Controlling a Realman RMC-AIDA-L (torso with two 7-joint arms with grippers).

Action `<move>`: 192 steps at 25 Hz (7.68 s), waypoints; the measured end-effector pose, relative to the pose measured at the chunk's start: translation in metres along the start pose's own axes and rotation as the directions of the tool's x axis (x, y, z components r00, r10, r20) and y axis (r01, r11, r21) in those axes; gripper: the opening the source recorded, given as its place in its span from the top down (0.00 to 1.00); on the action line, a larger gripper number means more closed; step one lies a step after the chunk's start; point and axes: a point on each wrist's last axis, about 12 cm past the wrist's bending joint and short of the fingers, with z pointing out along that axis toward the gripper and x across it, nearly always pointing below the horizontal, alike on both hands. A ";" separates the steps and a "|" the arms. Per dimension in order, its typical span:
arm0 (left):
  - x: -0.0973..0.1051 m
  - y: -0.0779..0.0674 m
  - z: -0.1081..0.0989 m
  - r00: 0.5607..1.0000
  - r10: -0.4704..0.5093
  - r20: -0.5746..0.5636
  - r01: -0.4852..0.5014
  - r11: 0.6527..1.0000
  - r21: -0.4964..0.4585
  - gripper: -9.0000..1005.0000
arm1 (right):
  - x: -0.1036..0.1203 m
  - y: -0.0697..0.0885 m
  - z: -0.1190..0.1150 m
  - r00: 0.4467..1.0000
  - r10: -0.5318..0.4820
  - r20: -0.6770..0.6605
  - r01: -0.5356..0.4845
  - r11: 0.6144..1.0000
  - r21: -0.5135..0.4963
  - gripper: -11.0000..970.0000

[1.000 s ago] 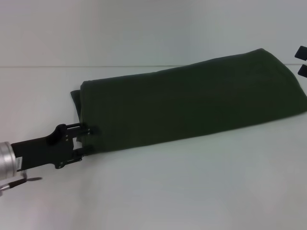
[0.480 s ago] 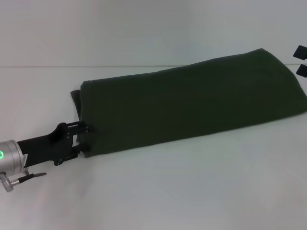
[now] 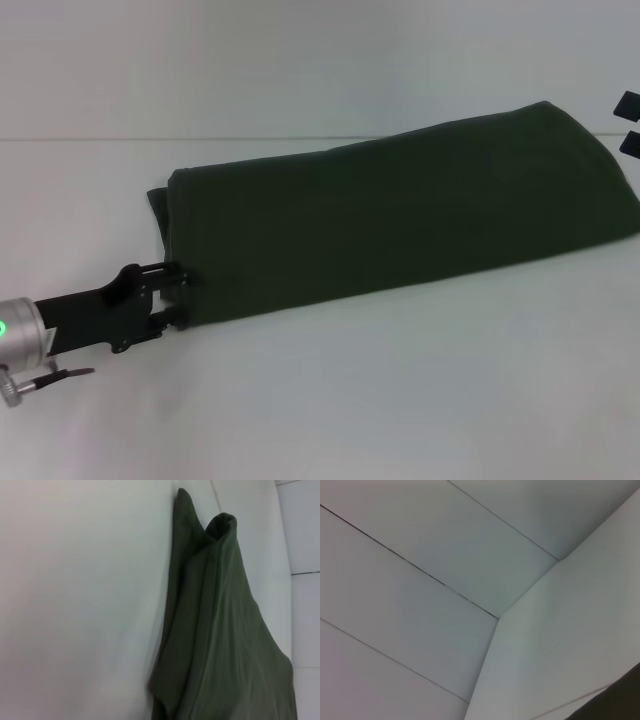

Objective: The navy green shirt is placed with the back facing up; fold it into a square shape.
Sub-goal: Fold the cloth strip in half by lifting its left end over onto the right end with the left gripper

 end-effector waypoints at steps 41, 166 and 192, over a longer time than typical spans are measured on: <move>0.011 0.014 0.004 0.989 -0.144 0.007 0.145 0.989 -0.034 0.36 | 0.002 -0.003 -0.007 0.999 0.024 0.028 -0.024 1.000 -0.006 0.06; -0.059 -0.014 -0.027 0.944 0.204 0.261 -0.166 0.973 -0.162 0.98 | -0.005 -0.004 -0.022 0.993 0.065 0.101 -0.062 0.998 -0.034 0.06; 0.013 -0.192 0.113 0.827 0.562 -0.019 -0.536 0.798 0.275 0.97 | -0.001 -0.005 -0.020 0.994 0.065 0.093 -0.061 0.997 -0.041 0.06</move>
